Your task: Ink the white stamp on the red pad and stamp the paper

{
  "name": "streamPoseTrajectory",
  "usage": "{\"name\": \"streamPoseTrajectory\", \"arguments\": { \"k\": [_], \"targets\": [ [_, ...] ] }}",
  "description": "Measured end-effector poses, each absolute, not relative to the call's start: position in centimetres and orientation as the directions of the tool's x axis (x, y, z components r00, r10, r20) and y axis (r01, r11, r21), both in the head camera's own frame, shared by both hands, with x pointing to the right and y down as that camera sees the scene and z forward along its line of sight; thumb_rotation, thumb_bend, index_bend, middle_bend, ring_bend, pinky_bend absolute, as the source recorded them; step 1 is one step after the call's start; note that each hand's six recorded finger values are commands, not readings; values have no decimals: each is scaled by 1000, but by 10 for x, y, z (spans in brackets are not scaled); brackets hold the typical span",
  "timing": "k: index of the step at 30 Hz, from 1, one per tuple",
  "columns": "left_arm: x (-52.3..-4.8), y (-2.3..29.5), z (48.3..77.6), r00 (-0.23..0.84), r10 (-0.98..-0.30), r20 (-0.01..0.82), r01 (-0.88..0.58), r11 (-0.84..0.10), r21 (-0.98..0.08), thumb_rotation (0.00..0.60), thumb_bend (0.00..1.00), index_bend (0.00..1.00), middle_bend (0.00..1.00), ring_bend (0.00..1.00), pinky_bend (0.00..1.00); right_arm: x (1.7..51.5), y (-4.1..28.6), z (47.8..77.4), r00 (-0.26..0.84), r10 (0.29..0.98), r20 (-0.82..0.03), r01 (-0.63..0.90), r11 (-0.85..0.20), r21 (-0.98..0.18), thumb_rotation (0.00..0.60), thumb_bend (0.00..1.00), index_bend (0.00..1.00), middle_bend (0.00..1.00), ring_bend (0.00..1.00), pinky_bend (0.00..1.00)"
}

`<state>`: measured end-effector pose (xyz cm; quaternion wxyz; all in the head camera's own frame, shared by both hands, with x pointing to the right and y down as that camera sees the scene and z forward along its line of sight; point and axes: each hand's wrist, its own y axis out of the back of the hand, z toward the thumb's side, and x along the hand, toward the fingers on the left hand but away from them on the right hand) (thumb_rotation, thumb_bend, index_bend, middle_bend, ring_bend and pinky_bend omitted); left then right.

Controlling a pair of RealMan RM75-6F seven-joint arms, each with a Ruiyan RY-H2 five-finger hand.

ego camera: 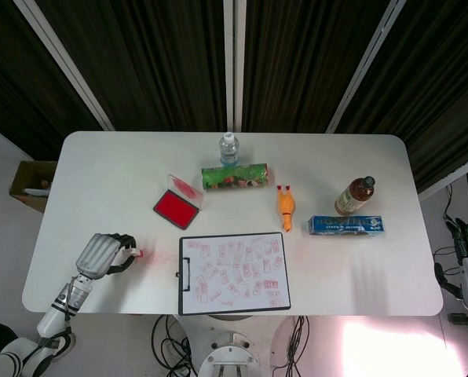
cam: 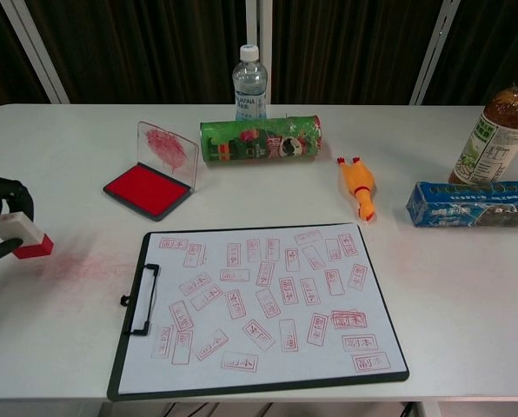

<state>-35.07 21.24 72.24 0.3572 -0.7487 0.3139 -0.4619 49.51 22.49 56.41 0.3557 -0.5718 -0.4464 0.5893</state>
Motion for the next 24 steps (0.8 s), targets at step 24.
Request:
{"name": "streamPoseTrajectory", "arguments": {
  "k": [24],
  "targets": [
    [-350,225,745,405,-777,482,-92,-559,-824,600,278,589,576,491,679,496,227,567,-106,922,-373,82,-366,-927,600,341,0,0,0,0]
  ]
}}
